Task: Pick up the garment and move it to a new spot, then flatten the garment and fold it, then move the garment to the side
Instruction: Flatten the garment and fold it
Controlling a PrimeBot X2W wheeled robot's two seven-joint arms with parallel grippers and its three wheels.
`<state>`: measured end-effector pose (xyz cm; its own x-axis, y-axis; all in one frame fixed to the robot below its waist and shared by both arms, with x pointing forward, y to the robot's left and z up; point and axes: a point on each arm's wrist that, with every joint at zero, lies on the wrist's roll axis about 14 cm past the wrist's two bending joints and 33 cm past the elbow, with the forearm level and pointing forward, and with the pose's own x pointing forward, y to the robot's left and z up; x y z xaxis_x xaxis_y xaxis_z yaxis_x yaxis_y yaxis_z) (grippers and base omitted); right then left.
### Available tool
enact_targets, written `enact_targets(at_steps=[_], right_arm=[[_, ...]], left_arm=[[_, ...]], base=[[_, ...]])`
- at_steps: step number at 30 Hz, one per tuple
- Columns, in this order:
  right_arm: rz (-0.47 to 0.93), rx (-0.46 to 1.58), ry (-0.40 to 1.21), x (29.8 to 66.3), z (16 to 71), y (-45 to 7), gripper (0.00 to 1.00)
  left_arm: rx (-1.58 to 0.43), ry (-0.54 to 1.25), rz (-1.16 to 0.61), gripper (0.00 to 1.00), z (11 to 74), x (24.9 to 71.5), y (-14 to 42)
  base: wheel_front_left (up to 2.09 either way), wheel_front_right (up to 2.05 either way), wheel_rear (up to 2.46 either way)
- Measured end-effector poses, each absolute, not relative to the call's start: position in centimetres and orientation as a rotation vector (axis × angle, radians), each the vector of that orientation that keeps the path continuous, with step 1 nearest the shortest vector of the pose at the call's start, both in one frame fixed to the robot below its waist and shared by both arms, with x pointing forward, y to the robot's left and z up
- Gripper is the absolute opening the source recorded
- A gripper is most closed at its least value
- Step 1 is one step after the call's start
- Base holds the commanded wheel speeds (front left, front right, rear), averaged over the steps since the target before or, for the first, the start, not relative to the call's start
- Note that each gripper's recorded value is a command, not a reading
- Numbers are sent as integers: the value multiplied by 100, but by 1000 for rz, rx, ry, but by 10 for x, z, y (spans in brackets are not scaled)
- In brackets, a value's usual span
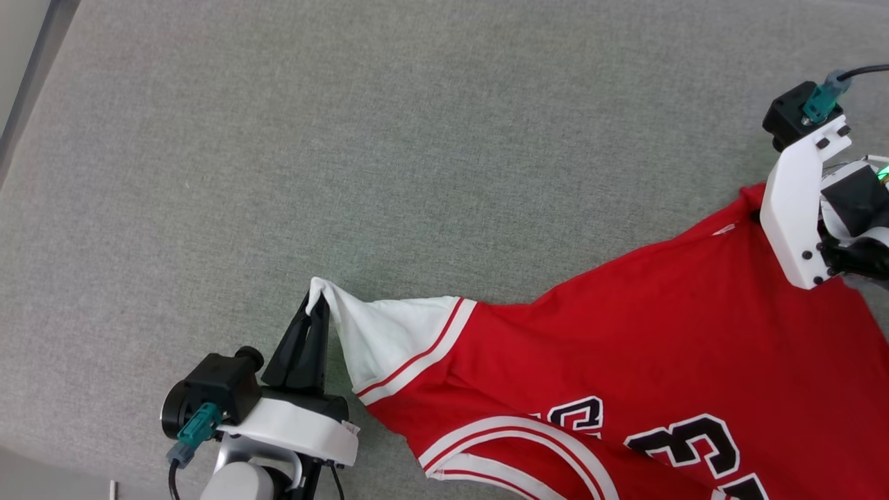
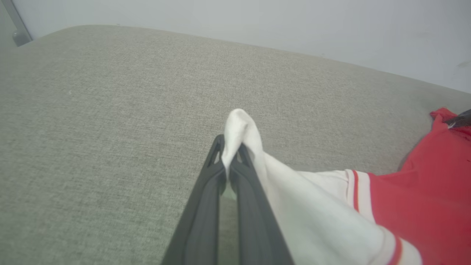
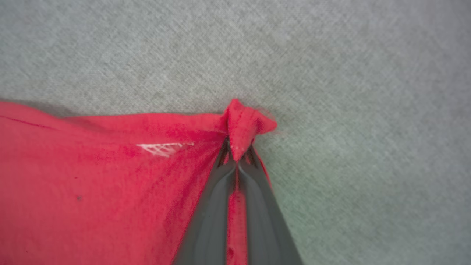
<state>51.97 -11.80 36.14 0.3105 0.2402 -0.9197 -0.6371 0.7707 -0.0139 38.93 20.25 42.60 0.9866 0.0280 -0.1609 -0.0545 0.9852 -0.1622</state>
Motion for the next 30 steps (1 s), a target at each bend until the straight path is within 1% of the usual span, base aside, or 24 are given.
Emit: enact_targets(at_steps=[6,15,21,30], right_arm=[[609,-336,989,521,387,-111,0],[621,-222,702,517,456,-106,0],[609,-167,482,511,514,-111,0],[568,-91,189,499,598,-124,0]], left_arm=[[-161,121,27,0,440,387,202],[-109,25,-18,0,479,380,202],[-67,-104,-61,0,528,384,200],[-4,-384,-129,0,633,403,192]], base=[[0,0,0],[0,0,0],[0,0,0],[0,0,0]])
